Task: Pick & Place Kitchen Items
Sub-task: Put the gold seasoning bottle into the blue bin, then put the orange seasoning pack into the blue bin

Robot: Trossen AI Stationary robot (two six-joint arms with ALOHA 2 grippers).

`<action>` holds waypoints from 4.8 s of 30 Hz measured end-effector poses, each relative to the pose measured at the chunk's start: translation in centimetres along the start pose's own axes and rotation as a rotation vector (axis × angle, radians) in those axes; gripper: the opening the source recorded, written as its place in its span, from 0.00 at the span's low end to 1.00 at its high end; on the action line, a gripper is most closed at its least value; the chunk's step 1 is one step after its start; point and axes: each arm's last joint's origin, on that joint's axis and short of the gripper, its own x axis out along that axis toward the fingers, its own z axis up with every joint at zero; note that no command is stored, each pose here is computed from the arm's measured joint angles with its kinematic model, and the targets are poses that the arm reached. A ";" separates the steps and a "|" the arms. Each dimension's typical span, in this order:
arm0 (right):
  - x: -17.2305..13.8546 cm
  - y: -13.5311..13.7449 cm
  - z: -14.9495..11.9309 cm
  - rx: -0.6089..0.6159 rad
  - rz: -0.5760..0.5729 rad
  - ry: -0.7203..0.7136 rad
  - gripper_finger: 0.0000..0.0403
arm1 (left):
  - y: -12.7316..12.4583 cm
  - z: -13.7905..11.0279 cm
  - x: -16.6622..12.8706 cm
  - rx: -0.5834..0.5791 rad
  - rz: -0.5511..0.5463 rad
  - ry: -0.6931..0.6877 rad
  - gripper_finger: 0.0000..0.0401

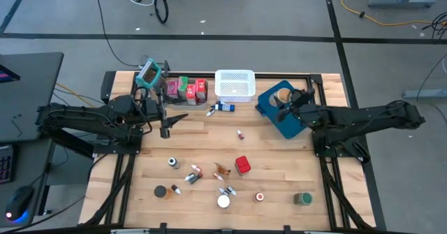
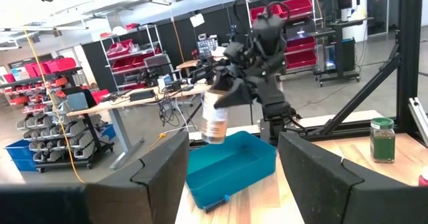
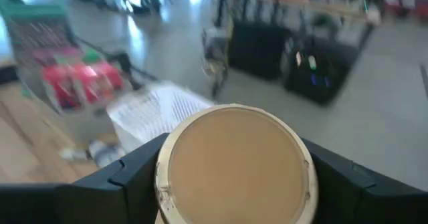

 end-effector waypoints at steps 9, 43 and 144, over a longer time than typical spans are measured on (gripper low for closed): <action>0.6 -2.3 -3.2 0.085 -0.182 0.213 0.70 | 0.0 0.0 0.0 0.000 0.000 0.001 0.60; 3.9 -3.7 -11.5 0.288 -0.269 0.180 0.71 | 0.0 0.1 0.0 0.005 0.001 -0.005 0.60; 0.5 3.4 -2.2 0.128 0.911 -0.536 0.83 | 0.0 0.0 0.0 0.094 0.000 0.001 0.60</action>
